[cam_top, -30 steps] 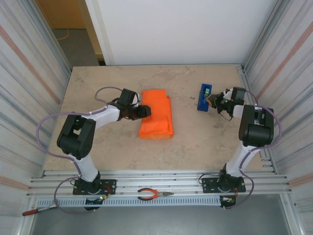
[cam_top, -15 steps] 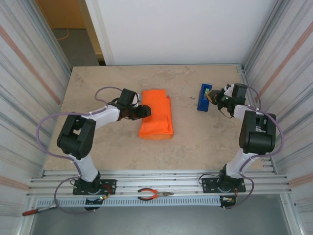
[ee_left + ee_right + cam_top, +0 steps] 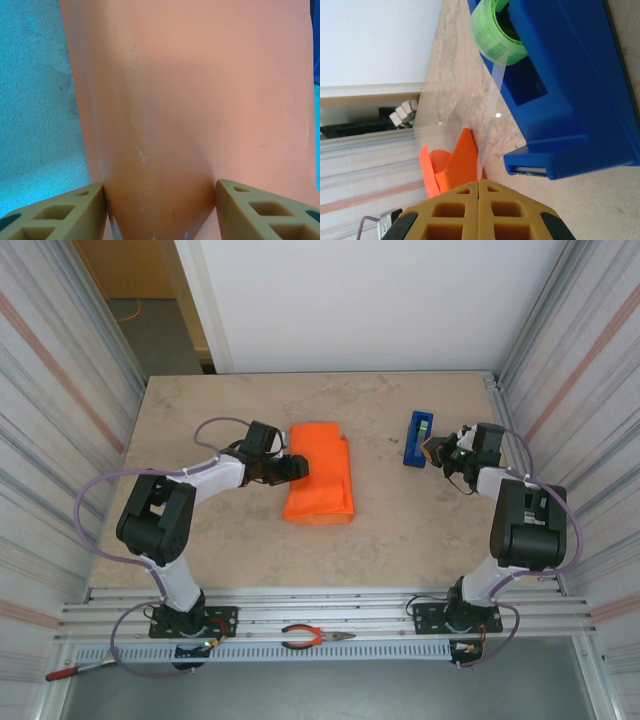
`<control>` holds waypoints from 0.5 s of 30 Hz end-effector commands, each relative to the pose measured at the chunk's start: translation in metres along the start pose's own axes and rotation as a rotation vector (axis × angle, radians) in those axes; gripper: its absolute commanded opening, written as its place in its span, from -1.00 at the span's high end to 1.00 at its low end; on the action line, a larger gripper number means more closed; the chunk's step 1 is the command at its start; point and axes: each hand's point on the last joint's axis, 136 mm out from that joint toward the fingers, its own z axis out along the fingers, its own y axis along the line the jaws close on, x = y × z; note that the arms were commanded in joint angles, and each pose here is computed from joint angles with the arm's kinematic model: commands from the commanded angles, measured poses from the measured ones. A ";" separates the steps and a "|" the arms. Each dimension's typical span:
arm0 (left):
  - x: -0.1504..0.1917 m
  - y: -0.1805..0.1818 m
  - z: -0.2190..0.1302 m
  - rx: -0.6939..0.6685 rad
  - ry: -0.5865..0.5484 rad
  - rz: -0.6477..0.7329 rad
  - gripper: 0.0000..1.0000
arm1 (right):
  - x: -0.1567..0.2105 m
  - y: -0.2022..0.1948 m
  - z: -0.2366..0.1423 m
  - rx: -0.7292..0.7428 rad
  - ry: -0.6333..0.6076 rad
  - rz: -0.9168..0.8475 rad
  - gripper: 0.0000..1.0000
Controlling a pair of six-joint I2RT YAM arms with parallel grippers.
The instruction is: Wrap the gift box in paper
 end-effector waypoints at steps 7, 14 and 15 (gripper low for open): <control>0.058 0.048 0.017 -0.178 0.175 -0.018 -0.14 | 0.026 -0.003 -0.005 0.019 0.047 0.008 1.00; 0.057 0.047 0.018 -0.176 0.173 -0.019 -0.14 | 0.034 -0.018 -0.006 0.049 0.046 0.018 1.00; 0.057 0.047 0.018 -0.175 0.171 -0.019 -0.14 | 0.034 -0.021 -0.005 0.057 0.047 0.023 1.00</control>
